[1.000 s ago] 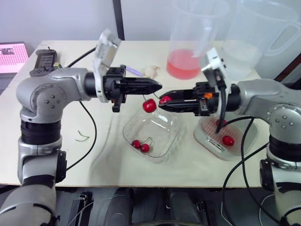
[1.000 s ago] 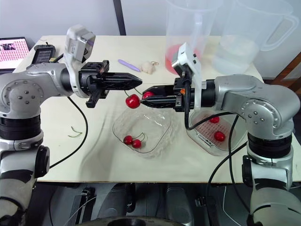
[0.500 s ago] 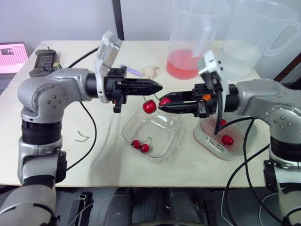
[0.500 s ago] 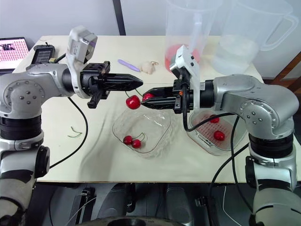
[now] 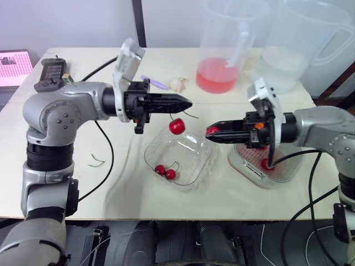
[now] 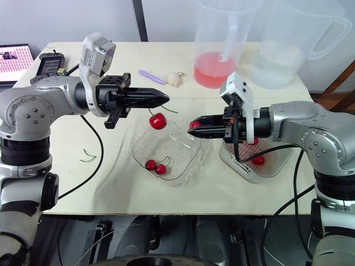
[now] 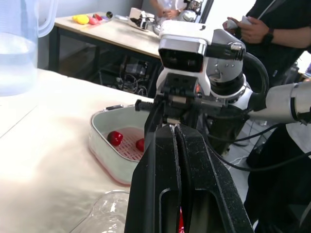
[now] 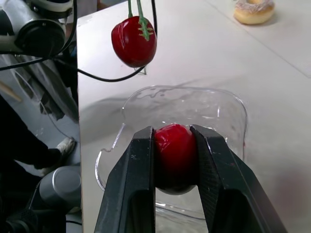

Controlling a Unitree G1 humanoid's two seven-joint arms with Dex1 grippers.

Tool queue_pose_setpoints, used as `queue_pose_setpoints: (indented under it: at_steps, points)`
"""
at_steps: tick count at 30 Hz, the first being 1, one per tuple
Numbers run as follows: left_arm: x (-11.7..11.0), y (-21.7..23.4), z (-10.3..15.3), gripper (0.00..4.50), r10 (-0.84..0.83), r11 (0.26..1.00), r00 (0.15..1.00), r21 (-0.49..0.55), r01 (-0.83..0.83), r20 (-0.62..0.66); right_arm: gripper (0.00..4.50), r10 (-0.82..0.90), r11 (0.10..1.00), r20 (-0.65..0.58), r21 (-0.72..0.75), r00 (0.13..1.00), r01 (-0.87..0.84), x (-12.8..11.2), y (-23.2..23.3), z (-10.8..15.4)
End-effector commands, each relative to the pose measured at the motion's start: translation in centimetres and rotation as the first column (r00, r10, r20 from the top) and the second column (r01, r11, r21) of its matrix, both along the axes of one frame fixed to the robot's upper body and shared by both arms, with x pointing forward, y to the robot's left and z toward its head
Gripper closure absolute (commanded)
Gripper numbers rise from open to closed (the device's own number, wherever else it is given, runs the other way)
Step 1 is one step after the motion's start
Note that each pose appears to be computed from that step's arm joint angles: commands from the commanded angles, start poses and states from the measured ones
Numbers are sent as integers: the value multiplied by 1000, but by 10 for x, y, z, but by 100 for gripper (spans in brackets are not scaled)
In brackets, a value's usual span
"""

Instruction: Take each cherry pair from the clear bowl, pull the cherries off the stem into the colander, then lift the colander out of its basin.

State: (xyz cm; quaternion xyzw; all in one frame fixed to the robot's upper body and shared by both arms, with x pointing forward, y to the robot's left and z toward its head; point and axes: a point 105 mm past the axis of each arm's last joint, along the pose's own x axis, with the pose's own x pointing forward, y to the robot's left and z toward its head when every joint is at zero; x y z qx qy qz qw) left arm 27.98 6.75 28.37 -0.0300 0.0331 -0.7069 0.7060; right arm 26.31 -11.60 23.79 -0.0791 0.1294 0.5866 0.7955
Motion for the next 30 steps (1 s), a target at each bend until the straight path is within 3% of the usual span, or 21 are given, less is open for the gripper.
queue_pose_setpoints:
  at_steps: [1,6,10,18,26,29,30]
  points:
    - [-4,1,12,450,-3,1000,998,-30,5,60,381,-63,997,81,-32,995,65,0,-22,15]
    - [-1,4,13,450,22,999,998,-51,-19,62,381,-187,961,119,-183,975,206,8,-68,12]
    - [2,10,11,450,55,996,996,-69,-51,69,381,-259,869,140,-397,956,294,9,-113,-19]
    - [4,14,7,450,103,994,990,-48,-99,97,381,-247,830,138,-481,959,282,18,-118,-63]
    - [-1,11,7,450,108,992,990,-69,-102,93,2,-240,838,158,-464,958,287,24,-122,-46]
    - [1,11,14,450,112,989,990,-108,-102,87,2,-227,866,172,-414,958,280,25,-118,-23]
    - [1,10,16,450,108,988,991,-119,-98,80,2,-209,910,156,-331,965,251,21,-107,-6]
